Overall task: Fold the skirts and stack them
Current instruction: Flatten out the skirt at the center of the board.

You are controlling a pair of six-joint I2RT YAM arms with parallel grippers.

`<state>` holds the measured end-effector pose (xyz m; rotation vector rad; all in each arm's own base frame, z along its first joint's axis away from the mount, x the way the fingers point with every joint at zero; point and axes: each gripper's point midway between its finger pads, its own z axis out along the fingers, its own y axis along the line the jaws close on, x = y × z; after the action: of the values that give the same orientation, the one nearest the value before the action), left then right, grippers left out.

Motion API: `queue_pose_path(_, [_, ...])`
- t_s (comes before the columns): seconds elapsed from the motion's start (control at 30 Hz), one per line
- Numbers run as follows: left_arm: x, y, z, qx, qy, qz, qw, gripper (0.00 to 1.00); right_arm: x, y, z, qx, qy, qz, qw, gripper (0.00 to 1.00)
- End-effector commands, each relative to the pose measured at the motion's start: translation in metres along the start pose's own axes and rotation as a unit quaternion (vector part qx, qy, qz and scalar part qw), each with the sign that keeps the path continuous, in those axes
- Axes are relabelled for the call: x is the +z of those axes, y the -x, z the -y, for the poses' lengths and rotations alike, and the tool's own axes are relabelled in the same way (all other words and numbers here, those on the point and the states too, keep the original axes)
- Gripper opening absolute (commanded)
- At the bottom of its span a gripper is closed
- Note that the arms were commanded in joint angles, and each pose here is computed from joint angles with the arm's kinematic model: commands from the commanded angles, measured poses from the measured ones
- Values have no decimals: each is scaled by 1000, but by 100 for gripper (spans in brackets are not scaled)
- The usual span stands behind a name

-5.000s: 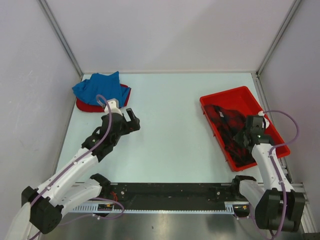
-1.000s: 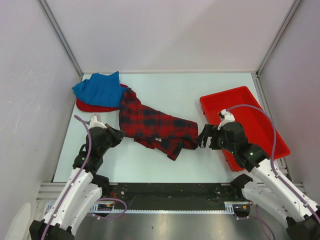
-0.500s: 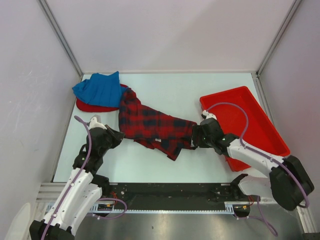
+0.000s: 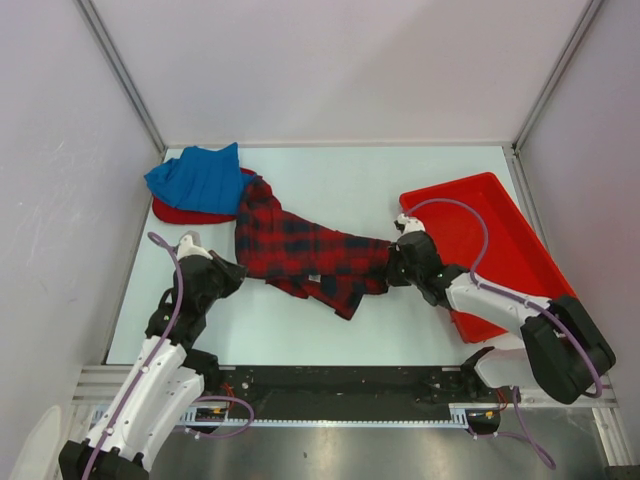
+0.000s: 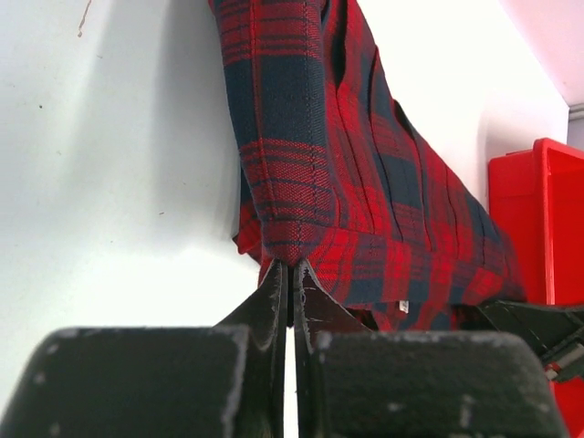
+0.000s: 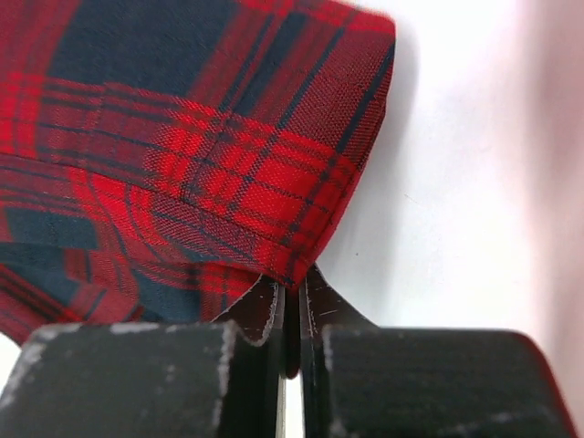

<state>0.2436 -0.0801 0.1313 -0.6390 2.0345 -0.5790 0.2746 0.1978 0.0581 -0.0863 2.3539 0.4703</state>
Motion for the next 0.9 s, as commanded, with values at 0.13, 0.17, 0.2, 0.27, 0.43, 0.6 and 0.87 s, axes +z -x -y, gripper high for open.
queue_pose_path(0.13, [17,46,33,-29,-18,66,997,0,-22,73,-21,-1,61,126,990,0])
queue_pose_path(0.17, [16,64,46,-29,-19,83,996,0,-24,83,-24,4,73,139,988,0])
queue_pose_path(0.2, [19,78,47,-28,-2,101,994,0,-25,96,-24,12,87,149,985,0])
queue_pose_path(0.27, [29,106,65,-16,4,116,993,0,-36,144,-38,13,111,205,972,0])
queue_pose_path(0.43, [50,185,134,30,-56,145,987,0,-59,262,-75,-48,145,296,943,0])
queue_pose_path(0.6, [3,314,251,93,-119,244,958,0,-143,385,-119,-95,175,418,886,0])
queue_pose_path(0.87, [-53,339,256,139,-86,266,950,0,-212,395,-116,-104,189,431,876,0])
